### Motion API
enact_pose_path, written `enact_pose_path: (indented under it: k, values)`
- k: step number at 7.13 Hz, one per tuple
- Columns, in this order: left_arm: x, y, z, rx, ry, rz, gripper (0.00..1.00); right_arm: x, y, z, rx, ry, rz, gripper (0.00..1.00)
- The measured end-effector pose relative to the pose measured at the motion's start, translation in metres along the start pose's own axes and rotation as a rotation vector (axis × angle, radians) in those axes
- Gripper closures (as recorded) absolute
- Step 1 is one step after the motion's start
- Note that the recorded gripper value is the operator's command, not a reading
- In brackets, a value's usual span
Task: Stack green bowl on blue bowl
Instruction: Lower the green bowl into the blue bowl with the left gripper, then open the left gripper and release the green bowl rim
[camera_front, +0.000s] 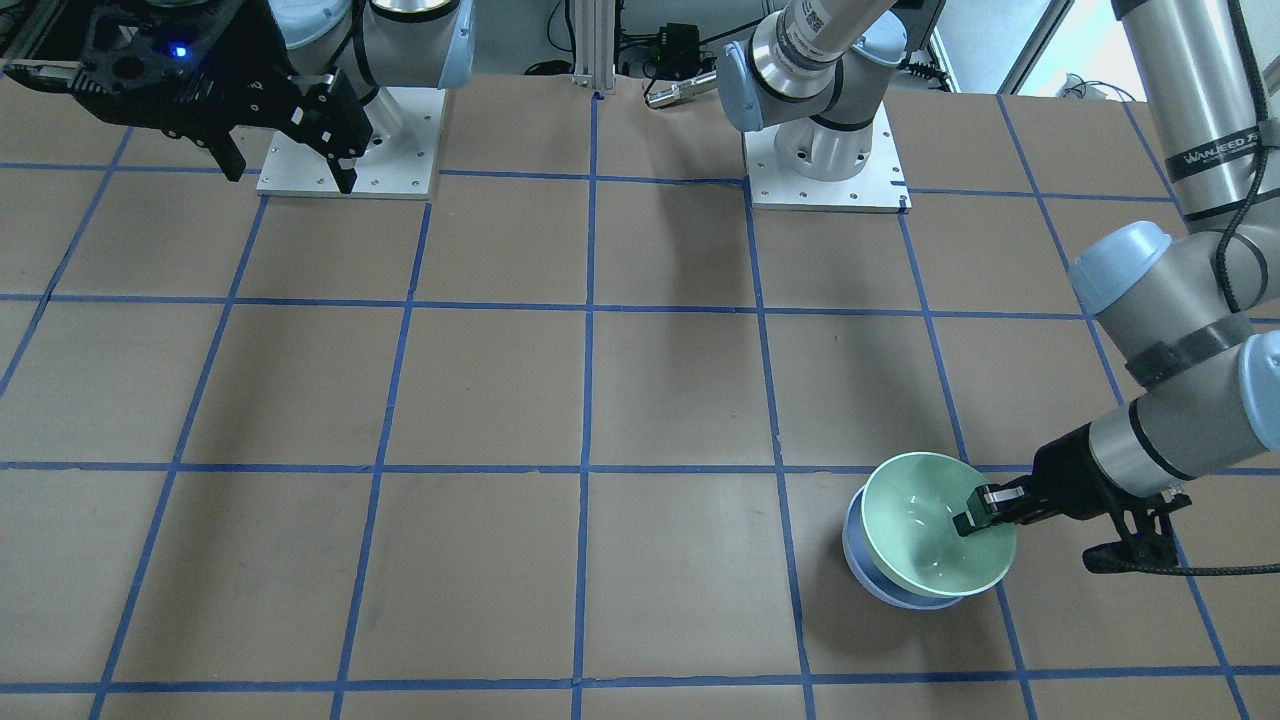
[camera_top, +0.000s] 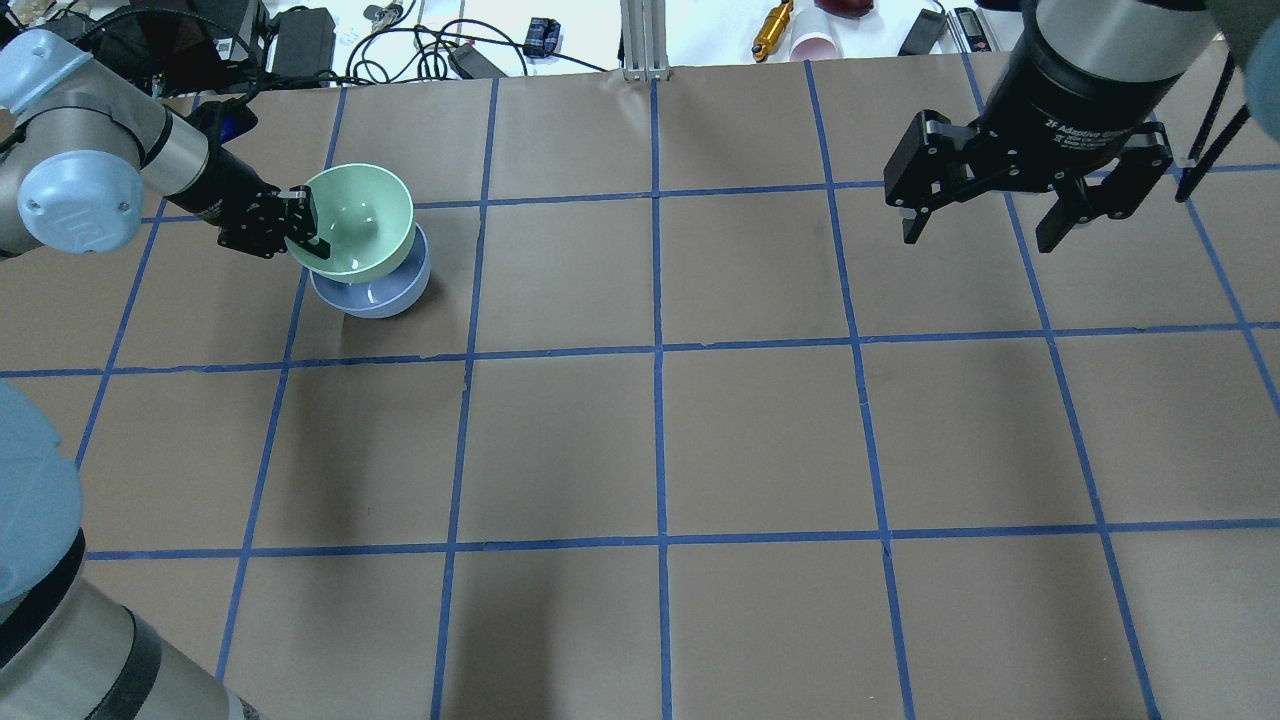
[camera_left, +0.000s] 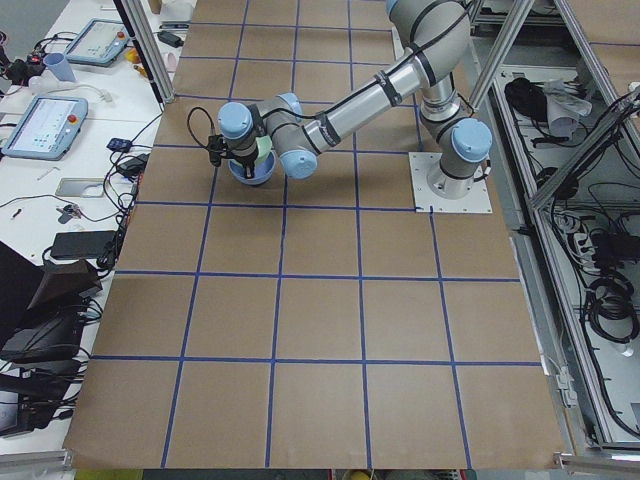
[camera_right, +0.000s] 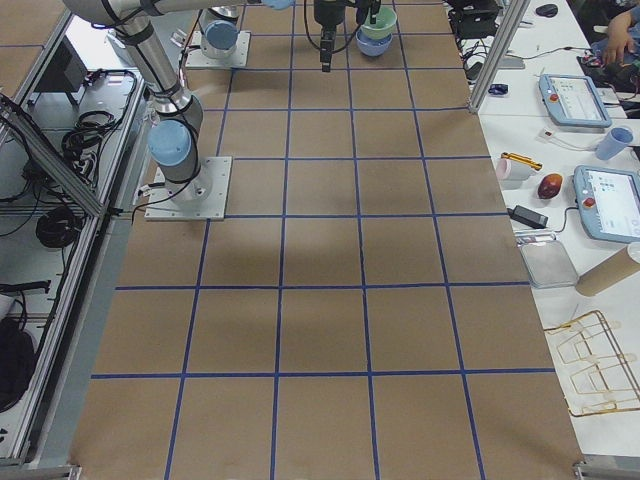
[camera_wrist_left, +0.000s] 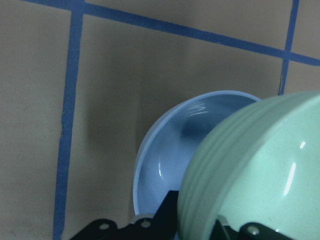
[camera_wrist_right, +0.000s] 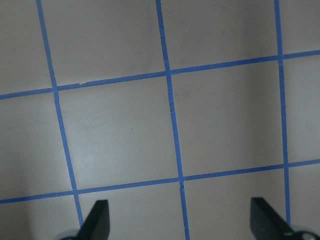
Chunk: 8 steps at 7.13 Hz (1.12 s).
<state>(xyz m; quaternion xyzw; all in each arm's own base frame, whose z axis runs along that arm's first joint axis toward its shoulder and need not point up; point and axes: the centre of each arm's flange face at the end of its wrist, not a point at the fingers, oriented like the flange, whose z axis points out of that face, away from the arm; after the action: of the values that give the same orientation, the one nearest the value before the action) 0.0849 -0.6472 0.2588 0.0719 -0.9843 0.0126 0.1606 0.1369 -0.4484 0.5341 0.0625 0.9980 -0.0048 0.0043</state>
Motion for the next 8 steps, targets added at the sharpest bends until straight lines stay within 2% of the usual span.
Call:
enact_pose_path:
  k: [1, 5, 8]
  values:
    - [0.0, 0.0, 0.0, -0.002, 0.0, -0.001, 0.01, 0.0, 0.0, 0.0, 0.0, 0.0, 0.0, 0.0]
    - [0.0, 0.002, 0.001, -0.015, 0.001, -0.005, 0.0, 0.0, 0.0, 0.0, 0.0, 0.0, 0.0, 0.0]
    - [0.01, 0.01, -0.022, -0.013, -0.019, 0.002, 0.0, 0.0, 0.0, 0.0, 0.0, 0.0, 0.0, 0.0]
